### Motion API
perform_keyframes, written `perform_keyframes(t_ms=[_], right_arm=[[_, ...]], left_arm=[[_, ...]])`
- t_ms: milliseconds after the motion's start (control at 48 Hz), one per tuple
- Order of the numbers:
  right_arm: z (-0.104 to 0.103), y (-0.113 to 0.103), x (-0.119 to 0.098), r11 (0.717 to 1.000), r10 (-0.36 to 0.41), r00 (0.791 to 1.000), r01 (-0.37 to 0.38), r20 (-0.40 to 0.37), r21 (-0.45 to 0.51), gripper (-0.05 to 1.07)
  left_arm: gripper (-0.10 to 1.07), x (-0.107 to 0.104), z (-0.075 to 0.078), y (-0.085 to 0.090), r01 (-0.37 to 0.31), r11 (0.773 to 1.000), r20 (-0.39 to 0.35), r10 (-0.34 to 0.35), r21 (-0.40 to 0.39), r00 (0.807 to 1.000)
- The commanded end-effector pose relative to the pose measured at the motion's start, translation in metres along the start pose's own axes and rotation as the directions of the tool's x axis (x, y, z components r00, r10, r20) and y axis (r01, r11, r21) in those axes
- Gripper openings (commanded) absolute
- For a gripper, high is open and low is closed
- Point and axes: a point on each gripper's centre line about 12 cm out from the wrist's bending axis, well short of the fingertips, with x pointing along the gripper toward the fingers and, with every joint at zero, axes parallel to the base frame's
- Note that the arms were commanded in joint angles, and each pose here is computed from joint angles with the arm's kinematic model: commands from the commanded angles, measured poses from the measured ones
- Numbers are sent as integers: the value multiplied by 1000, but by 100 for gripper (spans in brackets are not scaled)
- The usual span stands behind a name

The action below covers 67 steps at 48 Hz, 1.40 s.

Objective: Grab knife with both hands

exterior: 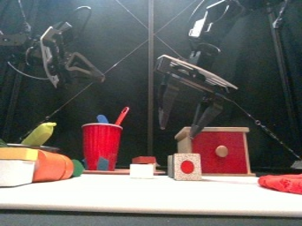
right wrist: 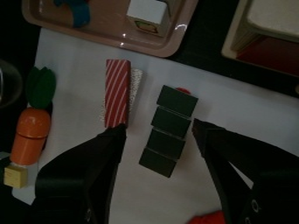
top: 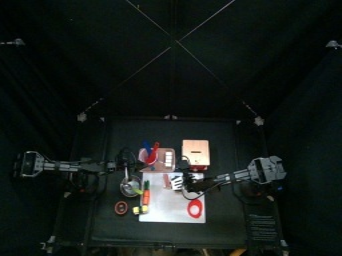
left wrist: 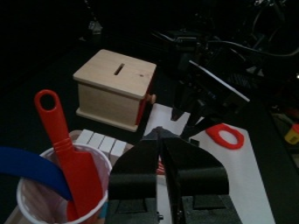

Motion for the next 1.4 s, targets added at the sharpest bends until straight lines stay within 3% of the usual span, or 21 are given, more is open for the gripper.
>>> perform_keyframes(t_ms=[0,146,250,396,521,604,750,1000,1375], right_arm=[[15,11,-21,997,74,995,-72,60,-33,94],[34,21,-45,968,168,968,-126,188,-216,94],[49,30,-71,927,268,939,-189,217,-324,94],[84,27,-86,894,350,914,-261,203,-365,94],[114,20,-83,882,395,900,-315,185,-352,94],[133,16,-81,882,406,896,-335,177,-331,94],[159,12,-79,876,390,909,-316,149,-365,94],[195,22,-62,848,362,932,-326,7,-418,94],[280,35,-44,764,393,909,-407,-139,-500,94]], left_arm=[[39,1,5,0,1,1000,20,-1,-1,1000],[39,-7,7,-2,13,1000,38,-13,2,999],[39,-18,11,-4,24,1000,73,-24,0,997],[39,-34,14,-3,33,999,107,-32,-7,994],[39,-38,18,-4,37,999,121,-35,-11,992],[39,-39,19,-4,35,999,121,-33,-13,992],[39,-38,19,-3,32,999,113,-30,-14,993],[39,-38,20,0,20,1000,118,-18,-16,993],[39,-38,20,2,9,1000,108,-7,-18,994]])
